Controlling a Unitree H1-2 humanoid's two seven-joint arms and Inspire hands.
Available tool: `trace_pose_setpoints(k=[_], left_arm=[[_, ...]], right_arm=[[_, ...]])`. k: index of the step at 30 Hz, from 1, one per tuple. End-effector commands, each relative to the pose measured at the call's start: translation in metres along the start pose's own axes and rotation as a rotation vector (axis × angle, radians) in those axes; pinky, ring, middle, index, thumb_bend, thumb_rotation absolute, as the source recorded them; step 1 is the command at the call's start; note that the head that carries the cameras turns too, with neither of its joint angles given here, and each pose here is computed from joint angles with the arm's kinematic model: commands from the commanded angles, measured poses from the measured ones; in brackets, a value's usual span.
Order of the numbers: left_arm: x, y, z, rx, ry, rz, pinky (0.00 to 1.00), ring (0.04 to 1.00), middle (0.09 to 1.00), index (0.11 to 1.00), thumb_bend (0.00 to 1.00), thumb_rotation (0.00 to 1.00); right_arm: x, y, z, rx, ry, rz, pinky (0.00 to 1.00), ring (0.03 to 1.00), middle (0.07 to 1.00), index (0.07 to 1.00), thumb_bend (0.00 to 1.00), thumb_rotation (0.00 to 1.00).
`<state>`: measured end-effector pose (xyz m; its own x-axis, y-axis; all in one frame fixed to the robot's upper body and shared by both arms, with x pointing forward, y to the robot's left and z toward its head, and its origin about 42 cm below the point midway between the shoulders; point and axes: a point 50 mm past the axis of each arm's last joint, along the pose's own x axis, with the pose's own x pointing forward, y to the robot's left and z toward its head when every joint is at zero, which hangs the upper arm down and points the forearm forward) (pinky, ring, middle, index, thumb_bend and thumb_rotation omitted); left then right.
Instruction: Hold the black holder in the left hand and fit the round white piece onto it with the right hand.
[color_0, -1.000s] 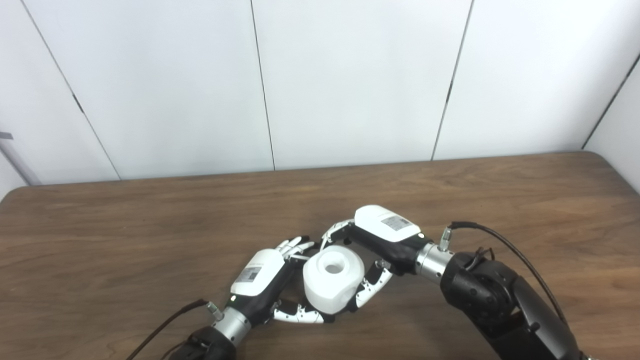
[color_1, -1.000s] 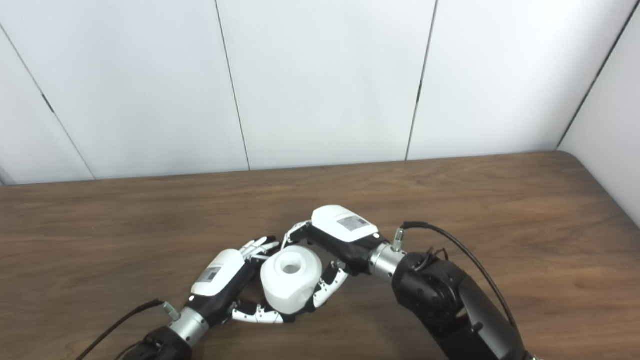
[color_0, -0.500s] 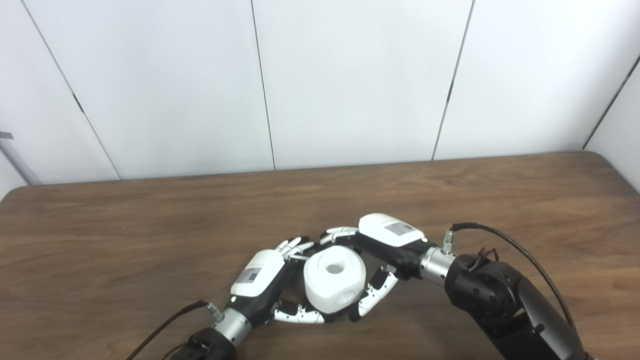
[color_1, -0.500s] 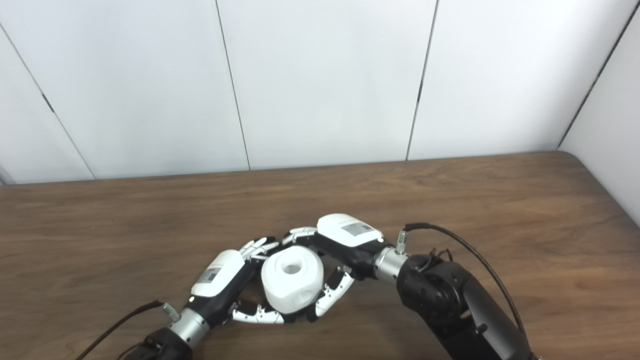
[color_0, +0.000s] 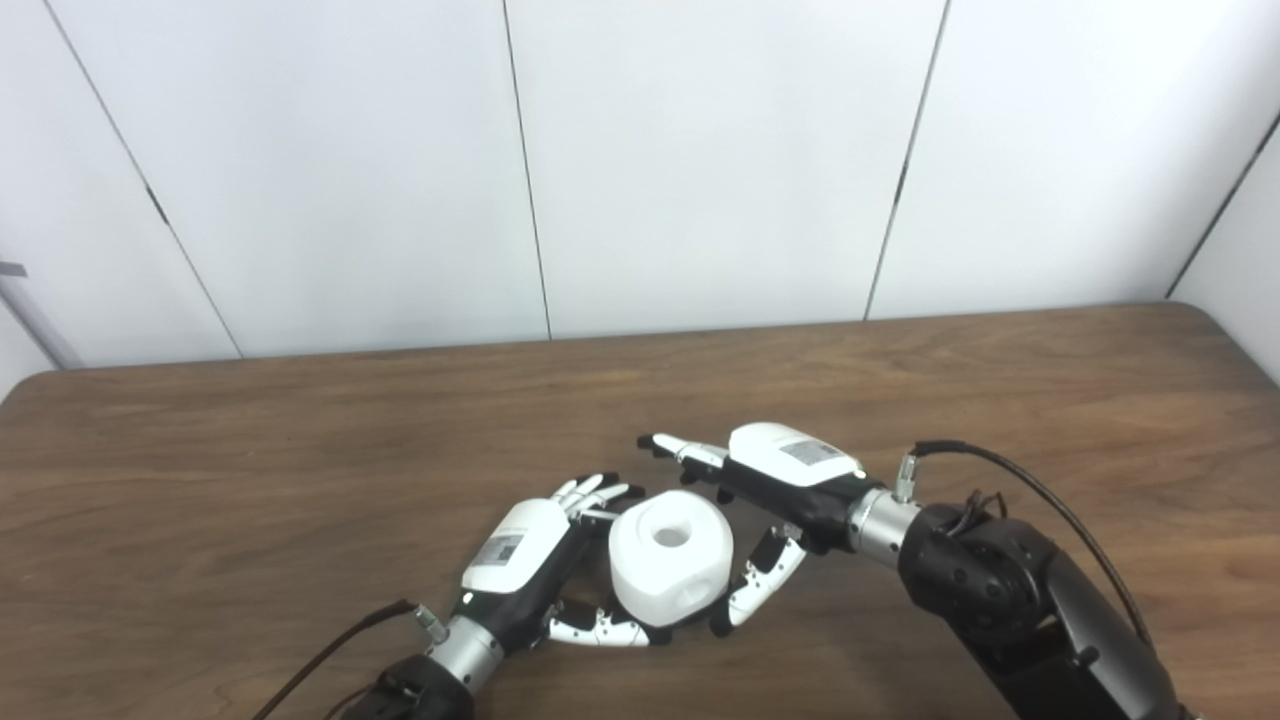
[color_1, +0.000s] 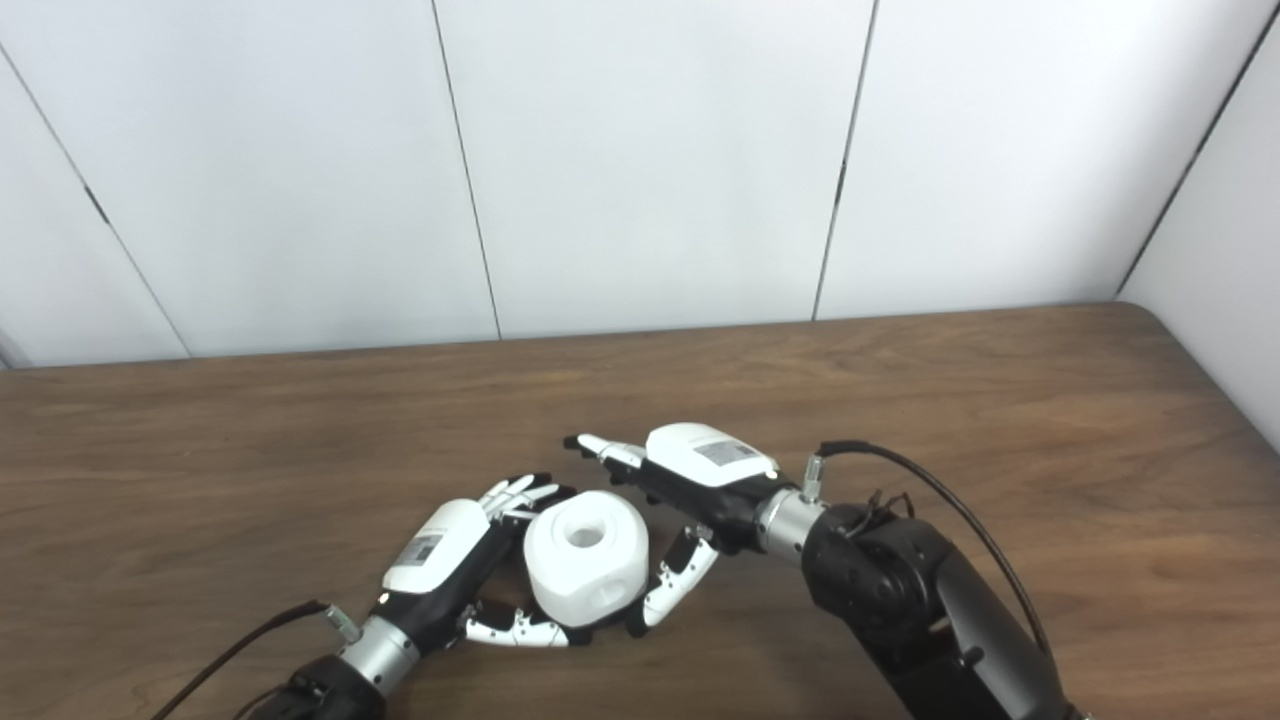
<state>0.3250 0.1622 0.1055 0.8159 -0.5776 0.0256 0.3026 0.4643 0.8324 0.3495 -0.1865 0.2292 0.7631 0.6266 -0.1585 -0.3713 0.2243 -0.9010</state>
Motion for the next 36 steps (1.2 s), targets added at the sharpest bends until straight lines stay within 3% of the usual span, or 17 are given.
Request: trace_pose_setpoints(k=[1,5,8,10,13,15,18,22,27,33,34,36], left_arm=[[-0.034,-0.055,-0.016,-0.013,0.13,-0.211,0.96,0.957,0.889,0.483,0.52,0.05],[-0.034,-0.055,-0.017,-0.013,0.135,-0.211,0.96,0.96,0.89,0.483,0.52,0.05],[-0.033,-0.053,-0.018,-0.013,0.135,-0.209,0.97,0.962,0.89,0.483,0.52,0.05],[-0.033,-0.052,-0.019,-0.015,0.136,-0.206,0.97,0.963,0.89,0.483,0.52,0.05],[-0.034,-0.051,-0.02,-0.015,0.139,-0.205,0.97,0.966,0.889,0.483,0.52,0.05],[-0.034,-0.05,-0.021,-0.016,0.136,-0.202,0.97,0.965,0.889,0.483,0.52,0.05],[-0.034,-0.049,-0.022,-0.012,0.134,-0.199,0.97,0.962,0.888,0.483,0.52,0.05],[-0.034,-0.048,-0.022,-0.011,0.138,-0.199,0.97,0.961,0.888,0.483,0.52,0.05],[-0.033,-0.049,-0.023,-0.006,0.137,-0.193,0.96,0.956,0.887,0.483,0.52,0.05],[-0.032,-0.043,-0.023,-0.02,0.144,-0.222,0.97,0.967,0.897,0.486,0.52,0.06],[-0.032,-0.04,-0.023,-0.016,0.154,-0.251,0.98,0.984,0.925,0.587,0.75,0.18],[-0.032,-0.03,-0.022,-0.005,0.172,-0.287,0.98,0.996,0.972,0.758,0.92,0.3]], right_arm=[[-0.003,-0.021,0.004,-0.024,-0.037,-0.075,0.69,0.866,0.981,1.0,0.98,0.28],[-0.009,-0.029,-0.006,-0.041,0.009,-0.027,0.71,0.906,0.997,1.0,0.98,0.24],[-0.017,-0.037,-0.018,-0.075,0.068,0.03,0.7,0.899,0.99,1.0,0.93,0.12],[-0.023,-0.04,-0.026,-0.104,0.096,0.024,0.7,0.884,0.97,1.0,0.9,0.05],[-0.031,-0.044,-0.037,-0.076,0.127,-0.088,0.66,0.831,0.896,0.885,0.79,0.01],[-0.036,-0.047,-0.044,-0.007,0.127,-0.234,0.62,0.778,0.839,0.819,0.72,0.0],[-0.039,-0.051,-0.051,0.117,0.084,-0.439,0.58,0.726,0.784,0.773,0.71,0.0],[-0.037,-0.054,-0.053,0.352,0.038,-0.614,0.56,0.694,0.764,0.747,0.7,0.02],[-0.037,-0.046,-0.042,0.626,-0.038,-0.654,0.56,0.695,0.781,0.753,0.69,0.02],[-0.035,-0.033,-0.036,0.662,-0.044,-0.647,0.56,0.715,0.803,0.784,0.68,0.01],[-0.035,-0.031,-0.036,0.662,-0.043,-0.648,0.57,0.72,0.809,0.79,0.68,0.01],[-0.035,-0.029,-0.036,0.663,-0.038,-0.651,0.57,0.719,0.812,0.793,0.68,0.01]])
